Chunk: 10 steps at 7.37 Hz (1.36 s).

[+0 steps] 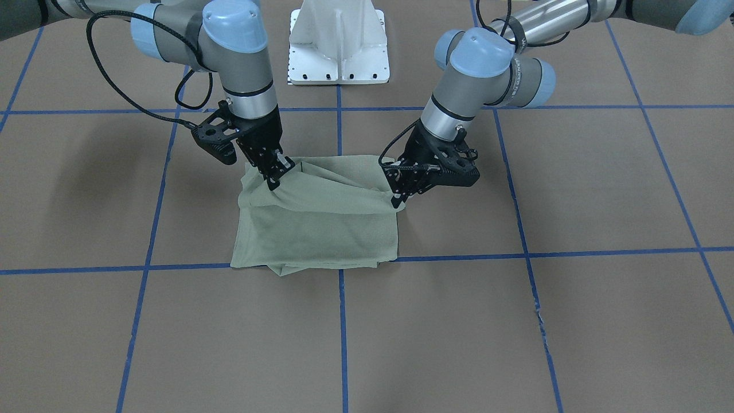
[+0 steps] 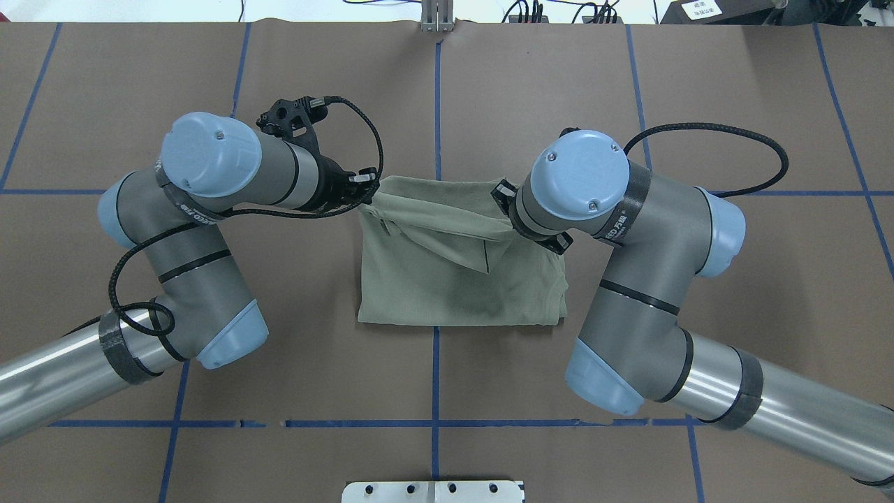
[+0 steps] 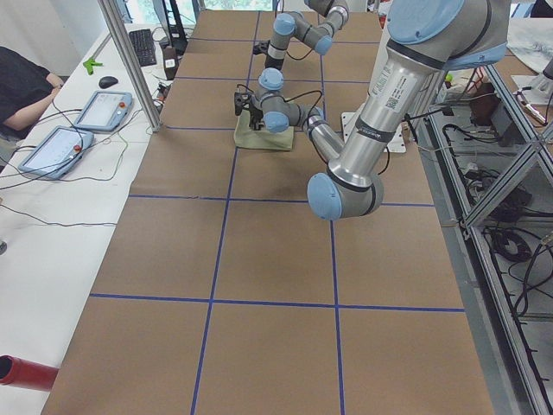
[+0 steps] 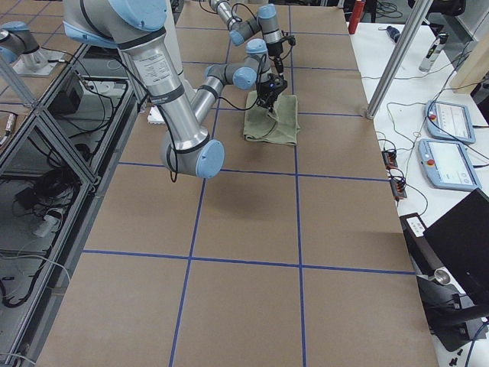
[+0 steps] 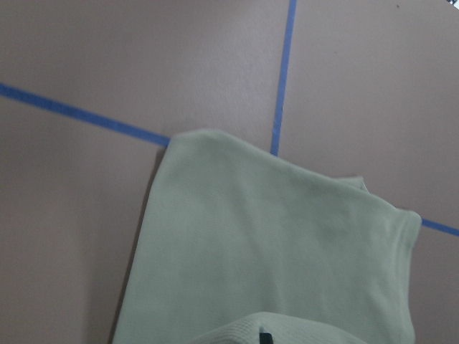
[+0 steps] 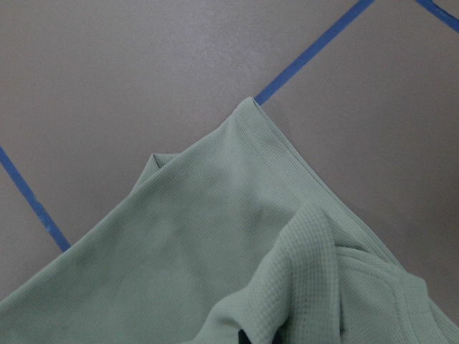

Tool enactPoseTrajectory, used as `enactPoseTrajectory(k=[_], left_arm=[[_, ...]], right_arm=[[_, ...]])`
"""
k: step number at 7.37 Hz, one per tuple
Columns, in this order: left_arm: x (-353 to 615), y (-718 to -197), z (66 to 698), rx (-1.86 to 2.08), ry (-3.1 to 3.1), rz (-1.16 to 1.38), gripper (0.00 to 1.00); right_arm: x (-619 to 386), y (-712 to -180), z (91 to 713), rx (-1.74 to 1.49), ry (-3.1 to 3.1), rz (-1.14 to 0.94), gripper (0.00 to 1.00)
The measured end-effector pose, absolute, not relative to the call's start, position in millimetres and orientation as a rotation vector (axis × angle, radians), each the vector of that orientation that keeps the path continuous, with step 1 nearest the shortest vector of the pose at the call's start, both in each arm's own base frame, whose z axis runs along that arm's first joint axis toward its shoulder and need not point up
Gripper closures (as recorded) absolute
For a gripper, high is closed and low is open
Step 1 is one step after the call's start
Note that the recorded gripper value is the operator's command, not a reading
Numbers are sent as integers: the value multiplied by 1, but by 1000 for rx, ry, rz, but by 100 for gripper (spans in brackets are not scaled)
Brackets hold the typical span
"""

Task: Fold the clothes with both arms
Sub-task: 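Lay the folded edge down on the far half and open both grippers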

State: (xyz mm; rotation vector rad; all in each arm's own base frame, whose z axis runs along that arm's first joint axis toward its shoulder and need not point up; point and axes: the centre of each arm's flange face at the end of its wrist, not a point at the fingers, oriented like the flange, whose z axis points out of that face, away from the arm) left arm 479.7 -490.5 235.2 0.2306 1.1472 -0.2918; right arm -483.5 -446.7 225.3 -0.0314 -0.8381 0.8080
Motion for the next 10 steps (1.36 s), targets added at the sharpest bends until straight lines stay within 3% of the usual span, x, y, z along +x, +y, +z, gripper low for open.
enactPoseTrajectory(k=[6, 7, 8, 10], left_arm=[[515, -518, 252, 235, 1110, -271, 100], [519, -521, 256, 237, 1104, -266, 71], [522, -522, 258, 240, 1099, -256, 1], [523, -522, 259, 252, 1095, -237, 0]], right_arm=[[-517, -480, 231, -17, -786, 794, 100], [-520, -484, 238, -13, -770, 789, 51], [-522, -487, 244, -7, -755, 774, 1], [-526, -495, 248, 19, -733, 710, 0]])
